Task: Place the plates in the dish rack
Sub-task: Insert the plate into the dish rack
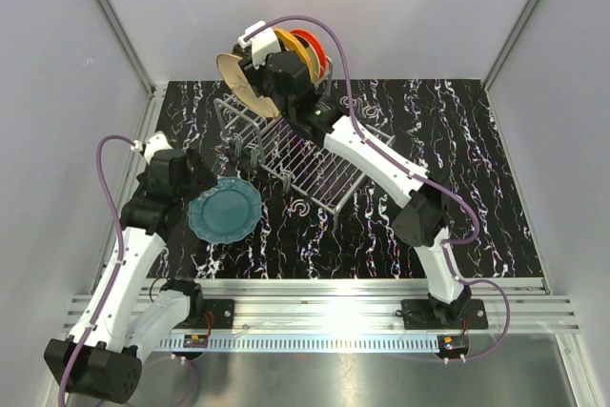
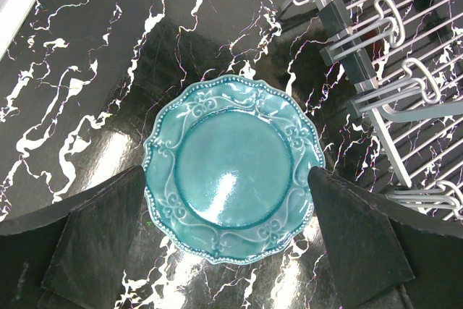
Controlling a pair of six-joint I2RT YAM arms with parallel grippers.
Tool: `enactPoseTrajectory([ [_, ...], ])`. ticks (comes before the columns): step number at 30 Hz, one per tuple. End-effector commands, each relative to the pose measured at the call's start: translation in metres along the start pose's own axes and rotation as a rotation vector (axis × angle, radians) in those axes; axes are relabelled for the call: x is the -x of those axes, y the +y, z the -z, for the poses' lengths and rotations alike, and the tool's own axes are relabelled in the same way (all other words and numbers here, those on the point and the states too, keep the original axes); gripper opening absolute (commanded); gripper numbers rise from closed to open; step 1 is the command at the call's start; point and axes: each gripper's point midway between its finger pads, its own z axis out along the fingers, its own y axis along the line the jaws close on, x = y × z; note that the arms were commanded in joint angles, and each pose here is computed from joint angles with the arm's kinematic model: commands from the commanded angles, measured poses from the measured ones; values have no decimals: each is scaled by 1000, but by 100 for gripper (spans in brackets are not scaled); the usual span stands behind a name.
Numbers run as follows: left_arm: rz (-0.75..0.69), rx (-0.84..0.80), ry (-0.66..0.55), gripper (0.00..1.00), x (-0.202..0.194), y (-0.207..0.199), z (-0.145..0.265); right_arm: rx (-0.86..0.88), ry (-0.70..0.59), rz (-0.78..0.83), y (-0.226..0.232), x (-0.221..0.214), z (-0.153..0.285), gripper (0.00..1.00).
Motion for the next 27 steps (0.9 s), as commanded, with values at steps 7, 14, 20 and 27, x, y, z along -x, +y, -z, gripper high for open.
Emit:
enactPoseTrajectory([
  [7, -7, -19, -31, 99, 8, -5, -1, -50, -45, -42, -46, 31, 10, 60],
  [14, -10, -19, -31, 99, 8, -5, -1, 14, -45, -28, -30, 35, 17, 63],
  [20, -8, -21, -30, 99, 8, -5, -1, 20, -54, -32, -28, 42, 22, 64],
  [27, -9, -19, -28, 99, 7, -5, -1, 67, -75, -23, -16, 54, 36, 67],
])
